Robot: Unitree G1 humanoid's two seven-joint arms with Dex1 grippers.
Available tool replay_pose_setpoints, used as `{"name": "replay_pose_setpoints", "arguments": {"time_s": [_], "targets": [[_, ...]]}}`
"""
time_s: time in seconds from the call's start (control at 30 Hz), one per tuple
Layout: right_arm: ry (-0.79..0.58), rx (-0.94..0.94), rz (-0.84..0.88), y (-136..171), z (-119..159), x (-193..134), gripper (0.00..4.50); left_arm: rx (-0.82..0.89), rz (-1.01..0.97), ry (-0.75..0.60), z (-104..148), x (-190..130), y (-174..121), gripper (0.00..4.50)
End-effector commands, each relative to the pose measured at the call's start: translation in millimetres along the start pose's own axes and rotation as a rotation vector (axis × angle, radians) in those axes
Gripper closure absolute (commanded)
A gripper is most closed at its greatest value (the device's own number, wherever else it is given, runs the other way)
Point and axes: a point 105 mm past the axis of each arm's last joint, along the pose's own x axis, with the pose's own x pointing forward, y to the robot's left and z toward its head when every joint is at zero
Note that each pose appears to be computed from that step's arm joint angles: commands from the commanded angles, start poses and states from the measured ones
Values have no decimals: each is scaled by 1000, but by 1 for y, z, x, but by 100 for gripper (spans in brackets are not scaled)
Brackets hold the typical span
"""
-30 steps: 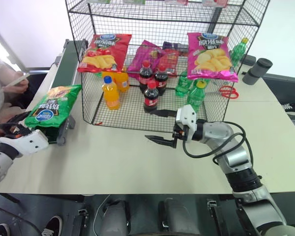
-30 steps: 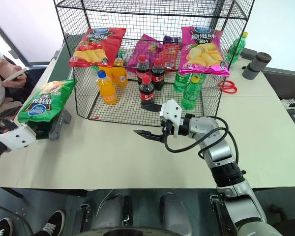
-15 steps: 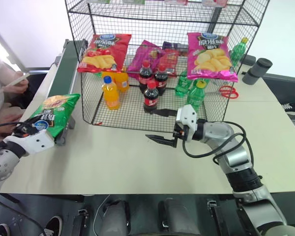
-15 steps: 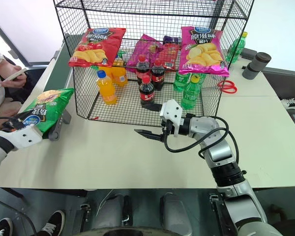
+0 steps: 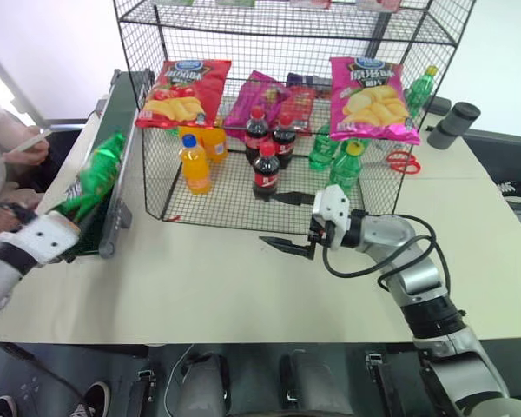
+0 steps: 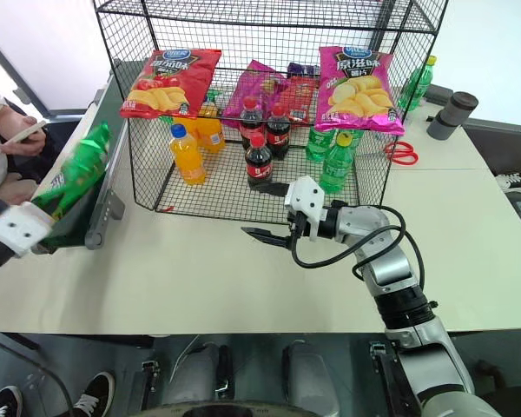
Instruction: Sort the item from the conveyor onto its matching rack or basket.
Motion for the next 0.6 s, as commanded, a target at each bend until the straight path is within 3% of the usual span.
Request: {"name": "replay_pose_setpoints", "arguments": {"time_s": [0.03,0.27,0.4,0.6], "targets": [[-27,-45,-36,-12,11,-11,0,-270,-87,-172,37,-20,16,446],[-45,38,-20,-16,13,-28,0,-783,-352,-259,71,-40,1,446],[-71,275,97,1,21,-51,0,-1091,-686,-259,90,-39,-63,446],[-55,529,181,19,27,-74,0,-1341,-951,-393,111,-22,-97,446]]}}
